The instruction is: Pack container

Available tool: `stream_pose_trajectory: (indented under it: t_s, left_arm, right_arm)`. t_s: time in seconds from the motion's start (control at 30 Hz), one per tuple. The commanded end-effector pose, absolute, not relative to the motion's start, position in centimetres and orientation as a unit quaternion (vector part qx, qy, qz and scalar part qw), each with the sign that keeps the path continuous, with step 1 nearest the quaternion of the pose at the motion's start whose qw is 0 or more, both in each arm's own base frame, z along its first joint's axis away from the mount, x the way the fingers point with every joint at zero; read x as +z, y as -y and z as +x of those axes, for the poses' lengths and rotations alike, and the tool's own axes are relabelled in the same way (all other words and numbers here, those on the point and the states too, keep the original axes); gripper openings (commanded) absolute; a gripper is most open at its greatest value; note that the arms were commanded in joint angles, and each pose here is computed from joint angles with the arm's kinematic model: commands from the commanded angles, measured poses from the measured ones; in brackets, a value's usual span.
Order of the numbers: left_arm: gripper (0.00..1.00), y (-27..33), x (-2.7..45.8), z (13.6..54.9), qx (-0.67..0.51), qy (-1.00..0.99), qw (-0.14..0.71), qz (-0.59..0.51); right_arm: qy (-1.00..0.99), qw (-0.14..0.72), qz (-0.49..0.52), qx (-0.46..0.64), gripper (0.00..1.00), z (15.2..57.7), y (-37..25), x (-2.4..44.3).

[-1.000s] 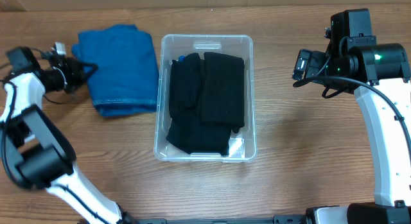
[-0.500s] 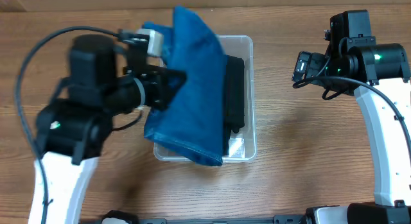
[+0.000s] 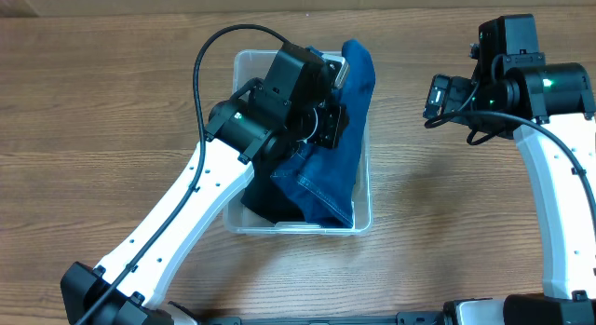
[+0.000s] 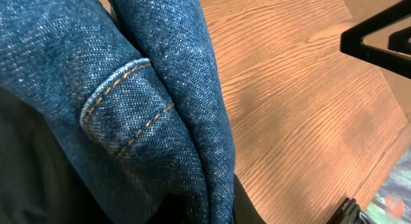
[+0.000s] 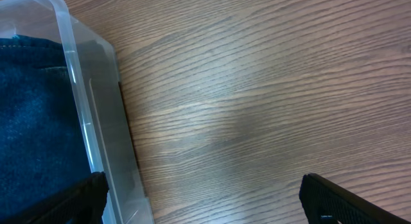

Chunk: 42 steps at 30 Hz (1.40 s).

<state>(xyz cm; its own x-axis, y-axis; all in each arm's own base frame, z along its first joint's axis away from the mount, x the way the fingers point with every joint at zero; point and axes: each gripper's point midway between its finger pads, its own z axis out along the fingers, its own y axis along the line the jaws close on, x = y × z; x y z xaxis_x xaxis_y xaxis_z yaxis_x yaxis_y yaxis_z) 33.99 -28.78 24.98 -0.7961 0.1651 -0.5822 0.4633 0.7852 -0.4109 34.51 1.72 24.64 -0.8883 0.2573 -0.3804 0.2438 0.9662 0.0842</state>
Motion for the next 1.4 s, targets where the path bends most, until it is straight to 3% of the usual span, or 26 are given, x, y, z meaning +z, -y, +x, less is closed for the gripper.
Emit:
stream_pose_trajectory:
  t_s: [0.0,0.13,0.3,0.37,0.47,0.5,0.53,0.57,0.67,0.7,0.8,0.87,0.9,0.93,1.03,1.17,1.23,1.3,1.37]
  left_arm:
    - [0.04,30.0,27.8,35.2,-0.317,-0.891,0.298,0.133]
    - [0.04,31.6,28.8,34.7,-0.375,-0.884,0.268,0.071]
    - [0.04,29.7,26.4,34.2,-0.321,-0.912,0.248,0.055]
    - [0.10,27.6,24.6,33.9,-0.266,-0.934,0.235,0.039]
    - [0.04,21.7,21.8,33.8,-0.145,-0.966,0.215,-0.006]
    - [0.27,19.5,21.2,33.9,-0.107,-0.971,0.211,-0.023]
    - [0.89,17.1,20.7,33.7,-0.068,-0.976,0.202,-0.042]
    - [1.00,15.5,20.4,33.6,-0.042,-0.979,0.194,-0.054]
    - [1.00,11.3,20.0,33.8,0.004,-0.980,0.182,-0.086]
    - [0.99,10.8,20.2,34.5,0.001,-0.977,0.191,-0.093]
    - [0.76,12.3,21.4,35.9,-0.023,-0.974,0.223,-0.040]
    - [0.41,15.0,23.4,37.0,-0.052,-0.962,0.265,0.025]
    - [0.11,17.9,24.8,37.7,-0.086,-0.947,0.296,0.089]
    - [0.04,20.1,25.5,37.9,-0.104,-0.934,0.316,0.131]
    - [0.04,21.0,23.5,38.3,-0.073,-0.939,0.306,0.137]
    - [0.04,20.1,15.7,41.1,-0.031,-0.967,0.236,0.093]
    - [0.04,19.0,8.1,42.4,-0.031,-0.986,0.158,0.051]
    - [0.04,18.6,1.0,41.0,-0.076,-0.996,0.046,0.027]
    - [0.04,17.5,-3.1,38.8,-0.106,-0.993,-0.045,-0.004]
  right_arm:
    - [-0.970,0.202,0.131,0.018,1.00,34.6,-1.6,24.8]
    - [-0.970,0.203,0.130,0.018,1.00,34.6,-1.6,24.8]
    - [-0.971,0.202,0.130,0.018,1.00,34.6,-1.6,24.8]
    - [-0.971,0.200,0.130,0.018,1.00,34.5,-1.6,24.8]
    - [-0.972,0.197,0.130,0.017,1.00,34.3,-1.6,24.7]
    - [-0.972,0.197,0.130,0.017,1.00,34.3,-1.6,24.7]
    - [-0.971,0.197,0.131,0.017,1.00,34.3,-1.6,24.7]
    - [-0.971,0.197,0.130,0.017,1.00,34.3,-1.6,24.7]
    - [-0.971,0.197,0.131,0.017,1.00,34.3,-1.6,24.7]
    - [-0.972,0.197,0.130,0.017,1.00,34.3,-1.6,24.7]
    - [-0.971,0.198,0.131,0.017,1.00,34.4,-1.6,24.7]
    - [-0.971,0.199,0.131,0.018,1.00,34.4,-1.6,24.8]
    - [-0.971,0.201,0.131,0.018,1.00,34.5,-1.6,24.8]
    - [-0.970,0.202,0.131,0.018,1.00,34.6,-1.6,24.8]
    - [-0.970,0.202,0.131,0.018,1.00,34.6,-1.6,24.8]
    - [-0.970,0.202,0.130,0.018,1.00,34.6,-1.6,24.8]
    - [-0.971,0.202,0.130,0.018,1.00,34.6,-1.6,24.8]
    - [-0.971,0.198,0.130,0.018,1.00,34.4,-1.6,24.8]
    - [-0.972,0.196,0.130,0.017,1.00,34.3,-1.6,24.7]
